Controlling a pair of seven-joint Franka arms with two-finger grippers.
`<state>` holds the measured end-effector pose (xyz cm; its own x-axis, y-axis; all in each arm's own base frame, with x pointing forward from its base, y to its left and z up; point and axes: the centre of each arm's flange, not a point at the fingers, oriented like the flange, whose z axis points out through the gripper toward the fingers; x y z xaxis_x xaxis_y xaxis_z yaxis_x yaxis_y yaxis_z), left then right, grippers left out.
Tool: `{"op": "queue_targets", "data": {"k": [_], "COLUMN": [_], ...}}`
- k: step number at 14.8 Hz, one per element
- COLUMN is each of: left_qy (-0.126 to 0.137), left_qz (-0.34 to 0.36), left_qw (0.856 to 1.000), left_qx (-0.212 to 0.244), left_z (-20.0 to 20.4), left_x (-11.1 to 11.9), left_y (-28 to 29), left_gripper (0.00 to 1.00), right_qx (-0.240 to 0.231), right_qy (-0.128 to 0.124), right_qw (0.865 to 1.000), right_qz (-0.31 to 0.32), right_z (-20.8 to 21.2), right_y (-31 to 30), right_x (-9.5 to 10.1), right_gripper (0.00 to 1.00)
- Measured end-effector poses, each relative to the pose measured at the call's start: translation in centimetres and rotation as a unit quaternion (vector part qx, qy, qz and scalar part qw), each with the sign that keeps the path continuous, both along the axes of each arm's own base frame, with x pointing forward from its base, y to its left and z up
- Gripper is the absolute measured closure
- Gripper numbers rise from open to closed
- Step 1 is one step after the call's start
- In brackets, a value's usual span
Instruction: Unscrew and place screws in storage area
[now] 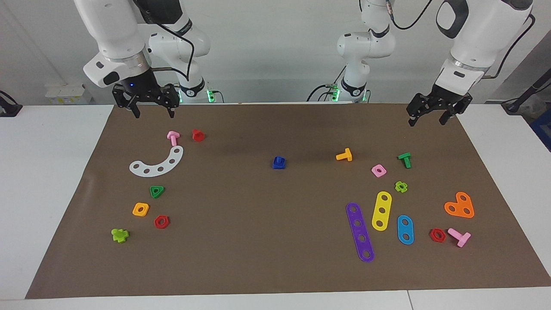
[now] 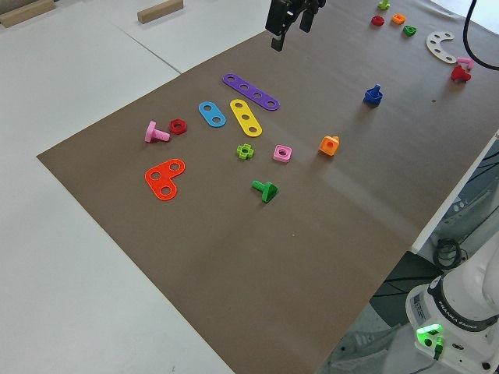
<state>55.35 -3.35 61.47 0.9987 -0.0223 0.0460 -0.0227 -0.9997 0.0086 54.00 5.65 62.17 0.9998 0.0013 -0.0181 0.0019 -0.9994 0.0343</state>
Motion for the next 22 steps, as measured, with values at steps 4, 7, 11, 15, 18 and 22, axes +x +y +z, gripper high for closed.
{"op": "queue_targets", "data": {"k": [4,7,11,15,18,22], "left_qy": [0.000,0.000,0.009,0.024,0.024,0.008], "left_qz": [0.000,0.000,-0.005,-0.025,-0.035,-0.046], "left_qw": [1.000,1.000,1.000,0.999,0.999,0.999], "left_qx": [0.000,0.000,0.001,0.002,-0.008,-0.029], "left_z": [0.0,0.0,-0.6,-2.5,-3.9,-6.8], "left_x": [0.0,0.0,-0.3,-1.6,-2.7,-4.0], "left_y": [0.0,0.0,-0.5,-2.6,-7.7,-15.7], "left_gripper": [0.00,0.00,0.00,0.01,0.09,0.09], "right_qx": [0.000,0.000,0.000,0.000,0.000,0.000], "right_qy": [0.000,0.000,0.000,0.000,0.000,0.000], "right_qw": [1.000,1.000,1.000,1.000,1.000,1.000], "right_qz": [0.000,0.000,0.000,0.000,0.000,0.000], "right_z": [0.0,0.0,0.0,0.0,0.0,0.0], "right_y": [0.0,0.0,0.0,0.0,0.0,0.0], "right_x": [0.0,0.0,0.0,0.0,0.0,0.0], "right_gripper": [0.00,0.00,0.00,0.00,0.00,0.00]}}
